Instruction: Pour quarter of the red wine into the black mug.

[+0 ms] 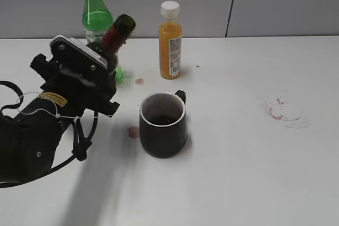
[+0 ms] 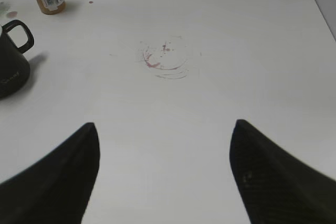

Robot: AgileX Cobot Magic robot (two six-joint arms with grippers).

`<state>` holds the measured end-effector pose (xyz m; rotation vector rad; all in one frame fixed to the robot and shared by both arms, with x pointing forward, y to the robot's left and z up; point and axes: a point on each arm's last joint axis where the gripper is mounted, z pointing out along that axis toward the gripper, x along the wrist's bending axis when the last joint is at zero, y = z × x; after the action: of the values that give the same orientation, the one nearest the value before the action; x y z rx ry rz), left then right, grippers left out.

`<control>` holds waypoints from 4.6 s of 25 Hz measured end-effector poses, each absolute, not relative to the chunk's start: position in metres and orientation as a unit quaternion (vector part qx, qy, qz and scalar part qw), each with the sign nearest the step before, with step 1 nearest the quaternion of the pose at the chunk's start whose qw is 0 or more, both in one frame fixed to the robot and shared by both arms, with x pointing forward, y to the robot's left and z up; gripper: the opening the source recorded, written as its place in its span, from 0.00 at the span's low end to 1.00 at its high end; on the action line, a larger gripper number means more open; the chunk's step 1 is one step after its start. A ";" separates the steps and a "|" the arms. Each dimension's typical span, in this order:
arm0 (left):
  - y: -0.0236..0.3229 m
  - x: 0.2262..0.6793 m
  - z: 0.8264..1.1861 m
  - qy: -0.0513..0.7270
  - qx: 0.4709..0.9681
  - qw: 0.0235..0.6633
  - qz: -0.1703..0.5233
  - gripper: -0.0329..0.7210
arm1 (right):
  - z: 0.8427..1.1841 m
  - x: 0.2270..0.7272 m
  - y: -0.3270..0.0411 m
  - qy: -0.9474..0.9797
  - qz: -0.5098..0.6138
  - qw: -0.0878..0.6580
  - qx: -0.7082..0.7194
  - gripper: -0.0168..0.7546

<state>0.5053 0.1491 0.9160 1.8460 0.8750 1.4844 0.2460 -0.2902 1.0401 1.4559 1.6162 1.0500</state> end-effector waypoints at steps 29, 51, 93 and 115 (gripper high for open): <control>0.233 0.551 0.922 0.509 0.553 0.473 0.461 0.78 | 1.040 0.246 -0.290 0.625 0.407 0.355 0.563 0.78; 0.287 0.574 0.887 0.452 0.616 0.503 0.404 0.78 | 1.040 0.246 -0.290 0.625 0.407 0.355 0.563 0.78; 0.277 0.551 0.940 0.370 0.602 0.559 0.434 0.92 | 1.040 0.246 -0.290 0.625 0.407 0.355 0.563 0.78; 0.309 0.446 1.061 0.530 0.629 0.348 0.450 0.88 | 1.040 0.246 -0.290 0.625 0.407 0.355 0.563 0.78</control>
<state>0.4463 0.3087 1.0614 1.6319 1.3737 1.1659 0.2460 -0.2902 1.0402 1.4554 1.6156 1.0504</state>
